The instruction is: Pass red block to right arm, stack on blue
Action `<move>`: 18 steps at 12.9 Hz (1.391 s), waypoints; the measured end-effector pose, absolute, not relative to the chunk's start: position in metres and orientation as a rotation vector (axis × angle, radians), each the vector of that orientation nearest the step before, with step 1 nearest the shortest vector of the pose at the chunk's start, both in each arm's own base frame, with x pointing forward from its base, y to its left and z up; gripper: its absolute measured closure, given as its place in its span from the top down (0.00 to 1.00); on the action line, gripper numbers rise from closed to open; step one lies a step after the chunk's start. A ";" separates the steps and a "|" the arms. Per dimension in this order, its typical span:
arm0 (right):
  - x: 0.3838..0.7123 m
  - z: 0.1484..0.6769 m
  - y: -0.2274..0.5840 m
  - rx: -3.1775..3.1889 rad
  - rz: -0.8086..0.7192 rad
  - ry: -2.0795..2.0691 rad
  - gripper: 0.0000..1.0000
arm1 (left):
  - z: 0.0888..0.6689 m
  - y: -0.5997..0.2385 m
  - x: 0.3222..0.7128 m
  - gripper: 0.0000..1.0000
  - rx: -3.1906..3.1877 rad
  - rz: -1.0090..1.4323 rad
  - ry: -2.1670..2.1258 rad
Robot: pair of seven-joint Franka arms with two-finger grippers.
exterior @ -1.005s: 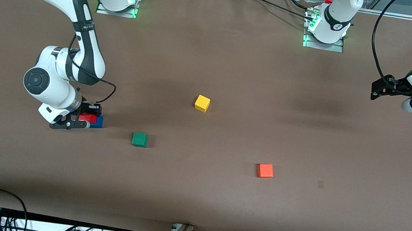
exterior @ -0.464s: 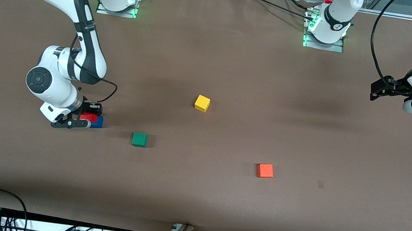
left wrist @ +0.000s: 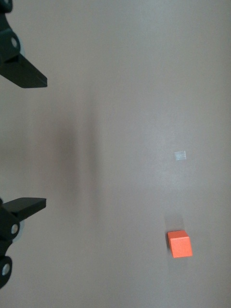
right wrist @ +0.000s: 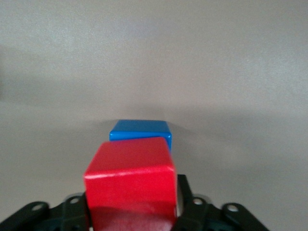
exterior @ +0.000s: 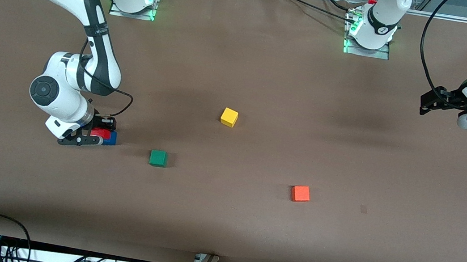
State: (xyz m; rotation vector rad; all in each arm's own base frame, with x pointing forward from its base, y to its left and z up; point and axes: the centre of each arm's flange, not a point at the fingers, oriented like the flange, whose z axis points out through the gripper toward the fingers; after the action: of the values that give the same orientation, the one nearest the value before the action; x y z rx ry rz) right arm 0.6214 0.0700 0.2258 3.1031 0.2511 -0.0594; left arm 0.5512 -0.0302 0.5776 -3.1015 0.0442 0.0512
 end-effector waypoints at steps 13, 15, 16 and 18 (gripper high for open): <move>0.661 0.320 0.058 3.120 -0.109 0.219 1.00 | 0.578 -0.033 0.555 1.00 -3.102 0.048 0.050; 0.668 0.349 0.047 3.118 -0.140 0.194 1.00 | 0.578 -0.034 0.555 1.00 -3.102 0.046 0.052; 0.671 0.364 0.043 3.118 -0.155 0.186 1.00 | 0.579 -0.035 0.555 1.00 -3.102 0.045 0.055; 0.675 0.398 0.039 3.117 -0.195 0.178 1.00 | 0.579 -0.036 0.555 1.00 -3.102 0.045 0.060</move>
State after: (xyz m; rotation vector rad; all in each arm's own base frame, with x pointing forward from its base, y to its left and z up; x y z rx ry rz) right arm 0.6746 0.0389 0.3980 3.1166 0.1775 -0.1950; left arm 0.5545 -0.0364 0.5788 -3.1021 0.0596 0.0445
